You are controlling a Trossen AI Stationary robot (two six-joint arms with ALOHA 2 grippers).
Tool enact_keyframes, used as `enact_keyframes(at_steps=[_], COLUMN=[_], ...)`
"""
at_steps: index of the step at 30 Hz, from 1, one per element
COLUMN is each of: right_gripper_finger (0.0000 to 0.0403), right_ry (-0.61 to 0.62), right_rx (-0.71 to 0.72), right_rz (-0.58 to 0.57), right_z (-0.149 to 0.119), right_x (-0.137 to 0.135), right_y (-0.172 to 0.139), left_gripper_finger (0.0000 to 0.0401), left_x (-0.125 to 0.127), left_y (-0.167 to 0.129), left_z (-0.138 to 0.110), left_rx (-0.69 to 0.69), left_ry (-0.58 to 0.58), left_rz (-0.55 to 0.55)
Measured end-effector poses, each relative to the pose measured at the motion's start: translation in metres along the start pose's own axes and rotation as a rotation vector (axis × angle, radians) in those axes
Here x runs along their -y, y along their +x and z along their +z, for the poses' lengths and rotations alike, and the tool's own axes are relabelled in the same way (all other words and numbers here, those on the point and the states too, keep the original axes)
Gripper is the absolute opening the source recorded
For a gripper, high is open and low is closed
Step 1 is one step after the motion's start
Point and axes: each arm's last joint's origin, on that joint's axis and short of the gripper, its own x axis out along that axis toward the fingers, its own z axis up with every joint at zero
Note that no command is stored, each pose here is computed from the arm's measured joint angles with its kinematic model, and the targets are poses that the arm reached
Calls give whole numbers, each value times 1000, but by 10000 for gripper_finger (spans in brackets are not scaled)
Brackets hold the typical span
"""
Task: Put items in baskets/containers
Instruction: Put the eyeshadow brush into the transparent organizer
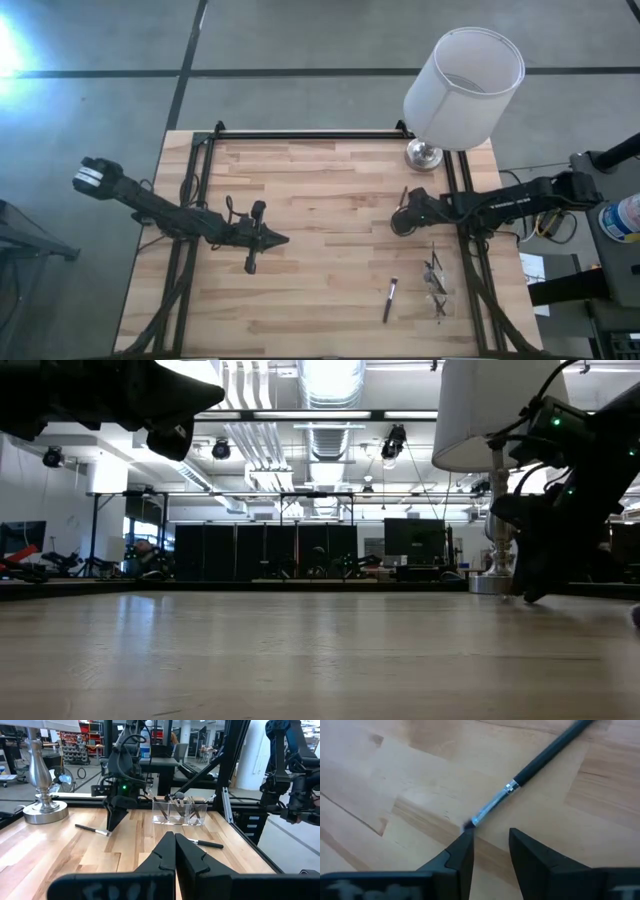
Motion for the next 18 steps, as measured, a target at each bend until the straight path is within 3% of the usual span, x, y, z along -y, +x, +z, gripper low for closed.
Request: enact_keyframes(at_steps=[9, 18], right_gripper_finger=[92, 130], right_ry=[-7, -404], right_rx=[3, 25], right_rz=[-30, 4], right_z=[3, 33], right_x=[-6, -57], right_y=[3, -24], left_gripper_finger=[0, 0], left_x=[0, 0], left_y=[0, 0], left_z=[0, 0], left_rx=[-1, -1], left_ry=[0, 3], left_rz=[0, 2])
